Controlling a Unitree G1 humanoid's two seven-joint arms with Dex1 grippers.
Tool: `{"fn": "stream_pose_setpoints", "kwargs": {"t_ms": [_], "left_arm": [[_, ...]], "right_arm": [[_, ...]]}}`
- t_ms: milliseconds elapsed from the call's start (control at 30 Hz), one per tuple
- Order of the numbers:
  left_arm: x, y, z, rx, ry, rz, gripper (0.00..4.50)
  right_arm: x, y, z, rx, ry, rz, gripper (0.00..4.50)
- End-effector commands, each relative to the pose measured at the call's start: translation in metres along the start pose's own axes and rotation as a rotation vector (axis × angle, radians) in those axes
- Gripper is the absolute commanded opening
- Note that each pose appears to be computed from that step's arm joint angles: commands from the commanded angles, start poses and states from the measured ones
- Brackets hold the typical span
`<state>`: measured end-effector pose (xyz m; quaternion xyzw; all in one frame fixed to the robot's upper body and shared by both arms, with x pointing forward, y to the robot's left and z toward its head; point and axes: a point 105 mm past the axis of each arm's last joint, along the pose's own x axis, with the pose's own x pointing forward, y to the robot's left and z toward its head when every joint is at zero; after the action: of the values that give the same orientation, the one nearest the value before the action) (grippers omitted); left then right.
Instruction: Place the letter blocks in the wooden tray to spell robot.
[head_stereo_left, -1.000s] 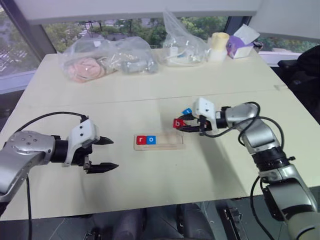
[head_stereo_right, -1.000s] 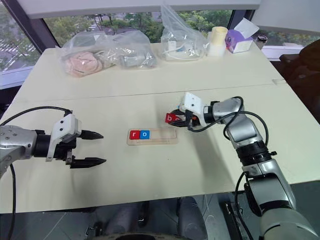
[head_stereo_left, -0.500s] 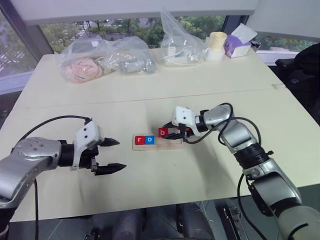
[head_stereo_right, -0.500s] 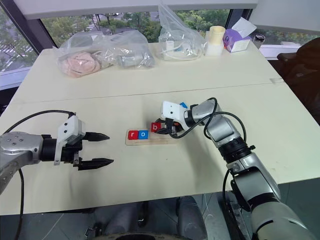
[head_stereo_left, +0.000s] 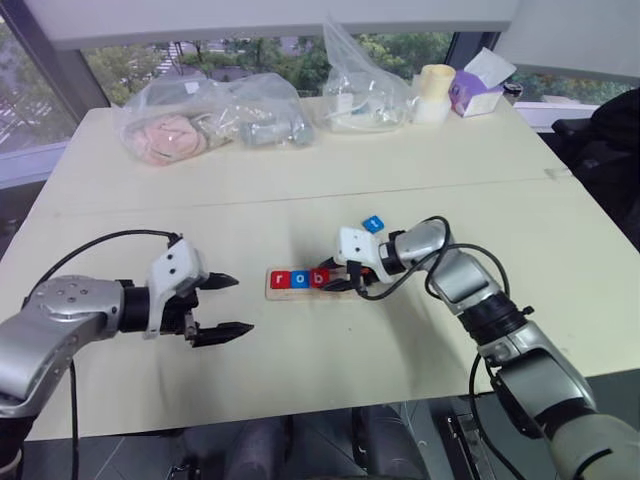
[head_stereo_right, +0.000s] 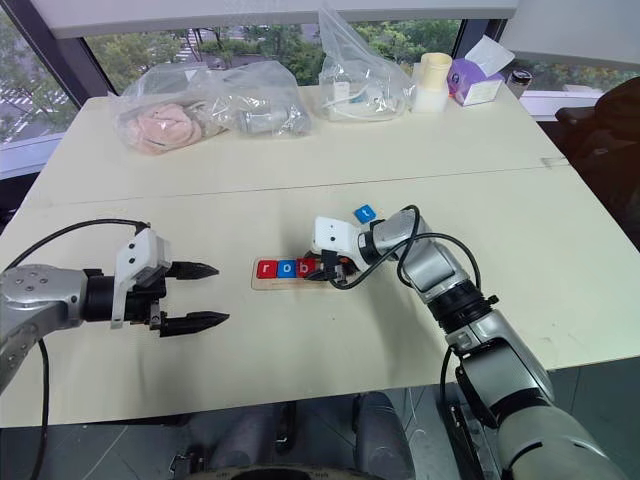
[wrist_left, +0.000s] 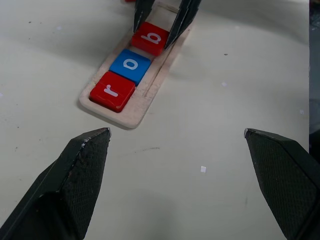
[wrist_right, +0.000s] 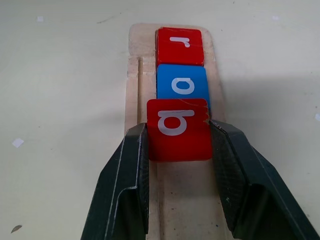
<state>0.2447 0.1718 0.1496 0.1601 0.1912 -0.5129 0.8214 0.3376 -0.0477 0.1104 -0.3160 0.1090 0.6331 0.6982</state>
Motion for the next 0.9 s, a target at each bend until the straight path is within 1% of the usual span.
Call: {"fn": "stream_pose_setpoints", "kwargs": {"t_ms": [33,67,133,167,200,267,300,400,500,600,667,733,800,900], "left_arm": [[0.002,-0.001,0.007,0.040,-0.015,0.001,4.50],[0.002,-0.001,0.007,0.041,-0.016,0.001,4.50],[0.002,0.000,0.007,0.041,-0.017,0.003,4.50],[0.002,0.000,0.008,0.042,-0.018,0.003,4.50],[0.003,0.000,0.008,0.042,-0.018,0.003,4.50],[0.003,0.000,0.008,0.042,-0.019,0.003,4.50],[0.003,0.000,0.008,0.041,-0.019,0.003,4.50],[0.004,0.000,0.008,0.042,-0.020,0.004,4.50],[0.003,0.001,0.009,0.045,-0.023,0.011,4.50],[0.002,0.008,0.016,0.060,-0.064,0.055,4.50],[0.001,0.016,0.028,0.064,-0.134,0.109,4.50],[0.001,0.020,0.039,0.062,-0.198,0.139,4.50],[0.003,0.018,0.046,0.055,-0.236,0.133,4.50],[0.008,0.019,0.052,0.062,-0.262,0.137,4.50]], "right_arm": [[0.000,-0.003,0.013,-0.059,-0.028,-0.020,1.14],[0.000,-0.003,0.012,-0.061,-0.026,-0.024,1.14],[0.000,-0.004,0.011,-0.063,-0.024,-0.026,2.18],[0.000,-0.005,0.012,-0.062,-0.027,-0.036,2.48],[0.000,-0.006,0.013,-0.060,-0.031,-0.037,3.11],[-0.001,-0.008,0.017,-0.047,-0.050,-0.048,4.11],[-0.001,-0.008,0.020,-0.040,-0.063,-0.049,4.45],[-0.005,-0.013,0.026,-0.020,-0.097,-0.080,4.45],[-0.013,-0.024,0.032,0.012,-0.133,-0.153,4.45],[-0.033,-0.046,0.033,0.077,-0.164,-0.320,4.45],[-0.053,-0.057,0.024,0.150,-0.150,-0.460,4.45],[-0.069,-0.059,0.011,0.246,-0.125,-0.570,4.45],[-0.075,-0.054,0.000,0.354,-0.098,-0.640,4.45],[-0.075,-0.042,-0.013,0.452,-0.059,-0.703,4.45]]}}
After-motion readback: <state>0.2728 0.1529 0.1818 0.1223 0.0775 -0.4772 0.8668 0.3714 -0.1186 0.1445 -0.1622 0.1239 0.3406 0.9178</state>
